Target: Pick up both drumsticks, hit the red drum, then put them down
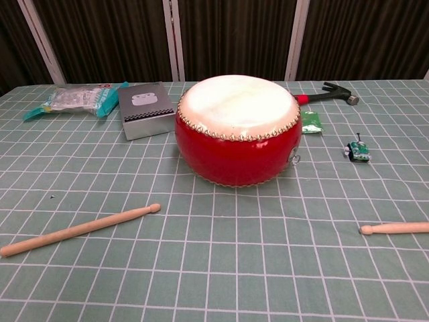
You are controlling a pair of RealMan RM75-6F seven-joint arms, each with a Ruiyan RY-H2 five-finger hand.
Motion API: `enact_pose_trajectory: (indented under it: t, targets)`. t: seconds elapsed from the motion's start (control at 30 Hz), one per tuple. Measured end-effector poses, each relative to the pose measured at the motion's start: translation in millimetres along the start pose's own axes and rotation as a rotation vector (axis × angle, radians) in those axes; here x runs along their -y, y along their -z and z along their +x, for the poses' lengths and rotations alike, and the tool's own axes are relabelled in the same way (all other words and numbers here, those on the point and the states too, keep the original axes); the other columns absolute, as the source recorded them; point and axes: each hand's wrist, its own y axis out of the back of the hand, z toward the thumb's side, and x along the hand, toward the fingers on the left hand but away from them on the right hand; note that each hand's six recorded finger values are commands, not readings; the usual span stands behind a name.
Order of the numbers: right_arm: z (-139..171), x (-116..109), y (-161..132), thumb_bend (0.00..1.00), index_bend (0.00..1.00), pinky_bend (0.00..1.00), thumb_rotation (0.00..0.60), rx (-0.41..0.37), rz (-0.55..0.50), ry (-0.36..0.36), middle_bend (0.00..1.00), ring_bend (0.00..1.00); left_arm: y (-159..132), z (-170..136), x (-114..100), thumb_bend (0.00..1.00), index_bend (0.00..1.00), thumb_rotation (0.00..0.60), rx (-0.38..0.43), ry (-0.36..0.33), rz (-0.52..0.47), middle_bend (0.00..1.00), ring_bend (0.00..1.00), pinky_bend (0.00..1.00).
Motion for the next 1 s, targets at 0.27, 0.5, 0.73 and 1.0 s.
enact_pose_trajectory:
  t: [0.27,0.5,0.73,1.0]
  targets:
    - [-0.4,-0.5,-0.3,0.28,0.0,0.09,0.6,0.0,-0.001,0.001,0.0,0.01,-16.5,8.0,9.7,0.19,0.42,0.6,0.007,0.065,-0.015,1.0,1.0,1.0]
    - [-0.4,-0.6,0.1,0.28,0.0,0.09,0.6,0.002,0.0,0.002,0.0,0.01,-39.7,19.1,31.4,0.23,0.49,0.6,0.0,0.17,0.016,1.0,1.0,1.0]
    - [-0.6,-0.5,0.0,0.28,0.0,0.09,0.6,0.001,-0.001,0.002,0.0,0.01,-60.8,31.2,51.9,0.26,0.48,0.6,-0.016,0.255,0.026,1.0,1.0,1.0]
    - [-0.5,-1.0,-0.2,0.28,0.0,0.09,0.6,-0.002,-0.001,0.003,0.0,0.01,-80.9,43.1,66.6,0.27,0.48,0.6,-0.038,0.287,0.027,1.0,1.0,1.0]
